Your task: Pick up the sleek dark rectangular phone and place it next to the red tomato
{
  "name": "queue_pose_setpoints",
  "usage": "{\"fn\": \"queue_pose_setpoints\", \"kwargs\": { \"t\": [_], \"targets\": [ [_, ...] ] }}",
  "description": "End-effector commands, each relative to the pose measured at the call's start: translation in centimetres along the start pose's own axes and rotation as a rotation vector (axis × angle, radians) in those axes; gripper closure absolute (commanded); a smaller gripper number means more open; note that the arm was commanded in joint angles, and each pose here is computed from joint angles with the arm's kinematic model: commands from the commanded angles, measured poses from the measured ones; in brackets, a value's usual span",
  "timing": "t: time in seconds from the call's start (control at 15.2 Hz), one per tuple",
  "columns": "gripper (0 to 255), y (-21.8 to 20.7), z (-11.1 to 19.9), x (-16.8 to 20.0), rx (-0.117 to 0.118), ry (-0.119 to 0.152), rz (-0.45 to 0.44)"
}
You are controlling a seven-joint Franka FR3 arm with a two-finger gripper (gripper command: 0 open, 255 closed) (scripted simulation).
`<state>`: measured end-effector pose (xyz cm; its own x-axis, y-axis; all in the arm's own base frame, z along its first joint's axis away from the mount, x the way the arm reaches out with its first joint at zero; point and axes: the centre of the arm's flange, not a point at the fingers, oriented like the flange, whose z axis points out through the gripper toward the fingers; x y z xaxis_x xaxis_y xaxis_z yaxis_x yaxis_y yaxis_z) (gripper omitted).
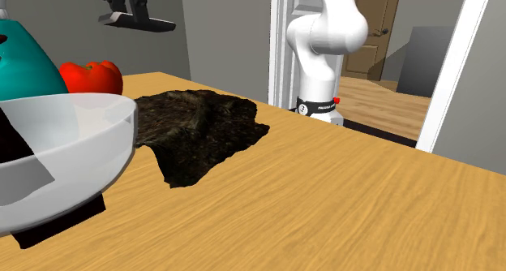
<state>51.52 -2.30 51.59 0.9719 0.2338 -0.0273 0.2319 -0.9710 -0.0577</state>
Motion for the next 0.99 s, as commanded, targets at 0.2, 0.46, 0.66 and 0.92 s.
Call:
{"fn": "queue_pose_setpoints", "kwargs": {
  "t": [0.2, 0.46, 0.66, 0.92],
  "targets": [
    [255, 6.5, -0.1, -1.7, 0.0, 0.0, -0.002],
    [255, 11.6, -0.3, -3.1, 0.0, 0.0, -0.002],
    [255, 15.4, -0.5, -4.2, 0.0, 0.0, -0.002],
    [255, 20.5, -0.8, -5.6, 0.0, 0.0, -0.002]
  ]
}}
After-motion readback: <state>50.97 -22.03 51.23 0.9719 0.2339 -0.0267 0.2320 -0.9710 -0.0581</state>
